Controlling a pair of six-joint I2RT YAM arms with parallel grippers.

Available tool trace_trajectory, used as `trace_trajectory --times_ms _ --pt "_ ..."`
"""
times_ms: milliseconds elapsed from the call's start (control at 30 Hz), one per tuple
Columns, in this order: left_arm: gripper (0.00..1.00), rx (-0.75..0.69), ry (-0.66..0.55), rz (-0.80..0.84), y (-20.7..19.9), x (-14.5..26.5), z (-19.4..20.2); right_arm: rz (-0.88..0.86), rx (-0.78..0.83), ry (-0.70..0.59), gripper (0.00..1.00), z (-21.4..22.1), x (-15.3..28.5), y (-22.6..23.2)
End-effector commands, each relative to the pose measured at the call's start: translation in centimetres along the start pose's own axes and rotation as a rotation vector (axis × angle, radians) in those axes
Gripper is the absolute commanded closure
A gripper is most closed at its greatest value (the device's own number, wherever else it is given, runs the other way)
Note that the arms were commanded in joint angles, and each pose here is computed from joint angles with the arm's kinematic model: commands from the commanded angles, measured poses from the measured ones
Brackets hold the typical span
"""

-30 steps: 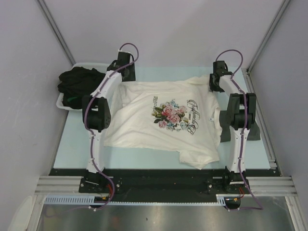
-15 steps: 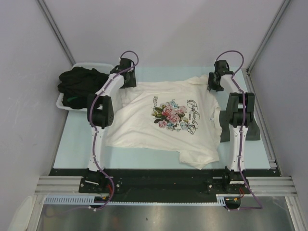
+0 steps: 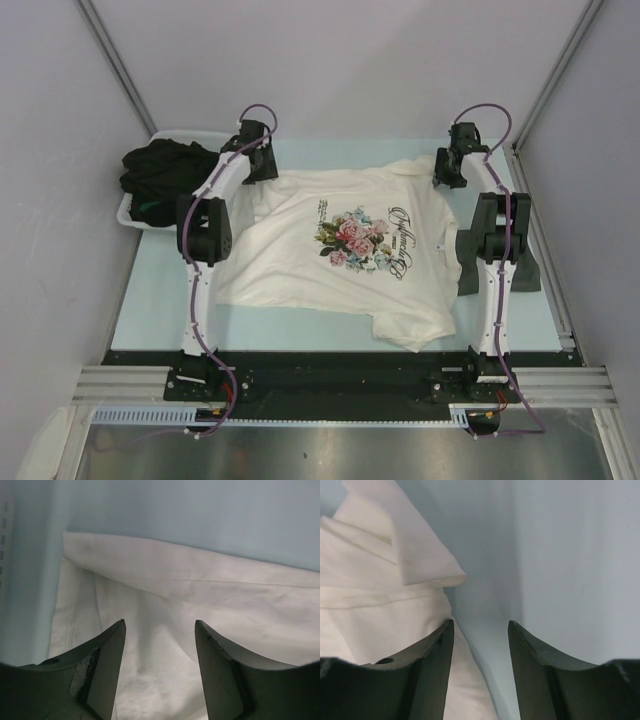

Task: Fold and stack the t-shirts
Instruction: Flatten out the tshirt

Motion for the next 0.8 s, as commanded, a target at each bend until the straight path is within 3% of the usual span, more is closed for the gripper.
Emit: trace_trajectory --times_ms 0,367,600,767 --pt "0.37 0.027 -0.083 0.047 -0.9 2.0 -3.0 -0.006 -0.031 -0.104 0.48 -4.0 3.2 0.1" --pt "0.37 0.005 -0.068 0.04 -0.7 1.9 -2.6 -0.039 -0.076 -0.091 0.48 -3.9 4.1 0.6" --pt "0.37 -0.003 -0.071 0.047 -0.8 2.4 -2.7 -0.059 -0.082 -0.19 0.48 -6.7 7.6 1.1" --pt "0.37 -0.002 -0.064 0.051 -0.7 2.2 -2.3 -0.09 -0.105 -0.171 0.47 -6.4 7.7 1.7"
Point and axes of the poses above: each gripper's point midway between its finger pads, its own x axis back along the fingers, its own y axis along the line the jaws close on, z = x × y, the point moved 3 cm from there along x, back along the fingers, and after that the axes turned 7 degrees about -x, right-handed, at the moved point
